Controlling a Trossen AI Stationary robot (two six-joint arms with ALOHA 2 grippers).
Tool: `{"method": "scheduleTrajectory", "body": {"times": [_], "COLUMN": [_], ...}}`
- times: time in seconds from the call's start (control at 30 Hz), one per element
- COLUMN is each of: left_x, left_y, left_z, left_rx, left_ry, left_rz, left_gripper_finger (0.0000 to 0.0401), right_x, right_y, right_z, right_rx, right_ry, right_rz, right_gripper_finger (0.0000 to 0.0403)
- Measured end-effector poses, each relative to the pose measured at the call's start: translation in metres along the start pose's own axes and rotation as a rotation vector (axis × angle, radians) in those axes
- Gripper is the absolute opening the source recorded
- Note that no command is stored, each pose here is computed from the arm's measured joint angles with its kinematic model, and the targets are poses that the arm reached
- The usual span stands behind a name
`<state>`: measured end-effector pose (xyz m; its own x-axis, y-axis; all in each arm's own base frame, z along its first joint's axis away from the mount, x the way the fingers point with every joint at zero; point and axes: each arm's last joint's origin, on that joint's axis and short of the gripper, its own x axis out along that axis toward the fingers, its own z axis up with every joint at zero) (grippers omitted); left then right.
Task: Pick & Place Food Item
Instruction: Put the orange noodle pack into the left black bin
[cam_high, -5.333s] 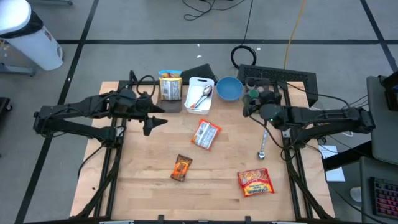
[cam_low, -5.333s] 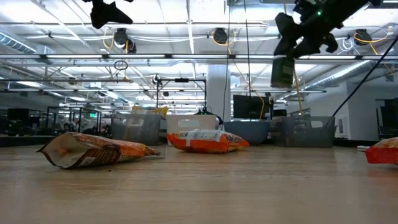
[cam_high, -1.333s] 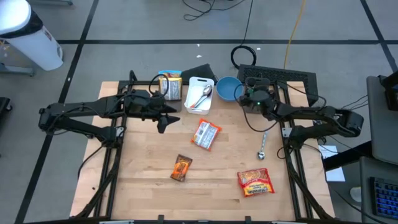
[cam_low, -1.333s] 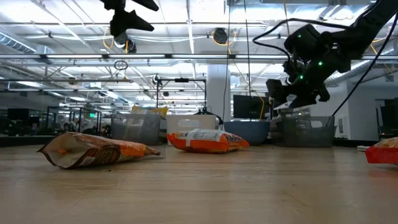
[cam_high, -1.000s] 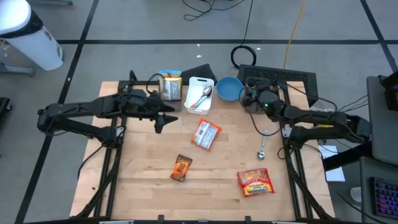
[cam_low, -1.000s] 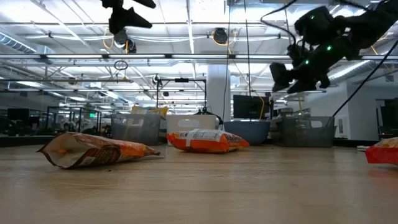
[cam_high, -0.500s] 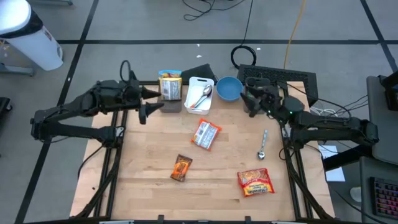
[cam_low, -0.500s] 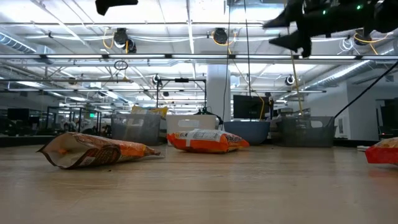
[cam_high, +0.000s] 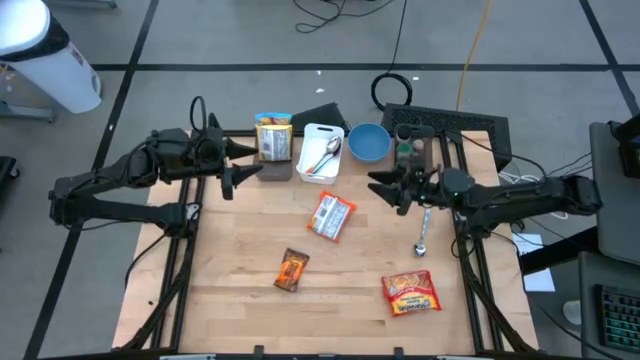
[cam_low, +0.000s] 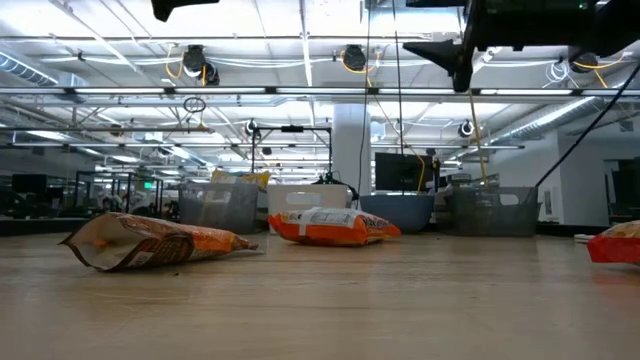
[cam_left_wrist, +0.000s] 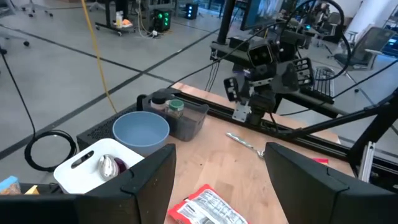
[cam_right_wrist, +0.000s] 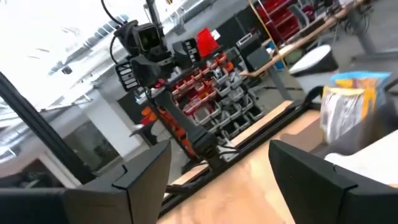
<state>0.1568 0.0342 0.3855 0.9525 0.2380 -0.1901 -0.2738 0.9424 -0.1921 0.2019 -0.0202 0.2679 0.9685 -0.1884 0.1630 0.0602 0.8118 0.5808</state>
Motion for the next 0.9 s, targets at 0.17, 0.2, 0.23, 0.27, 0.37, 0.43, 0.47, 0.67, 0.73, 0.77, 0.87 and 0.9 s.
{"method": "scheduleTrajectory", "body": {"times": [0.17,0.2,0.23,0.27,0.37,0.43,0.47,0.67,0.73,0.77,0.87,0.9], "left_x": [0.000,0.000,0.000,0.000,0.000,0.000,0.000,0.000,0.000,0.000,0.000,0.000], "left_y": [0.000,0.000,0.000,0.000,0.000,0.000,0.000,0.000,0.000,0.000,0.000,0.000], "left_z": [0.000,0.000,0.000,0.000,0.000,0.000,0.000,0.000,0.000,0.000,0.000,0.000], "left_rx": [0.000,0.000,0.000,0.000,-0.001,-0.001,-0.001,-0.001,-0.001,-0.001,-0.002,-0.002], "left_ry": [0.000,0.001,0.001,0.001,0.001,0.001,0.001,0.001,0.001,0.001,0.001,0.001], "left_rz": [0.000,0.000,0.000,0.000,0.000,0.000,0.000,0.000,0.000,0.000,0.000,0.000], "left_gripper_finger": [0.0255,0.0255,0.0255,0.0255,0.0255,0.0255,0.0255,0.0255,0.0255,0.0255,0.0255,0.0255], "right_x": [0.009,0.010,0.011,0.012,0.013,0.014,0.013,0.013,0.013,0.013,0.013,0.013], "right_y": [0.003,0.004,0.005,0.005,0.009,0.012,0.014,0.018,0.018,0.018,0.018,0.017], "right_z": [-0.007,-0.009,-0.010,-0.011,-0.014,-0.015,-0.016,-0.018,-0.018,-0.018,-0.017,-0.016], "right_rx": [0.055,0.062,0.069,0.074,0.081,0.087,0.088,0.088,0.082,0.067,0.008,-0.014], "right_ry": [-0.019,-0.024,-0.028,-0.031,-0.037,-0.042,-0.041,-0.028,-0.027,-0.028,-0.041,-0.054], "right_rz": [0.048,0.058,0.066,0.074,0.101,0.124,0.132,0.149,0.150,0.151,0.152,0.147], "right_gripper_finger": [0.0263,0.0263,0.0263,0.0263,0.0263,0.0263,0.0263,0.0263,0.0263,0.0263,0.0263,0.0263]}}
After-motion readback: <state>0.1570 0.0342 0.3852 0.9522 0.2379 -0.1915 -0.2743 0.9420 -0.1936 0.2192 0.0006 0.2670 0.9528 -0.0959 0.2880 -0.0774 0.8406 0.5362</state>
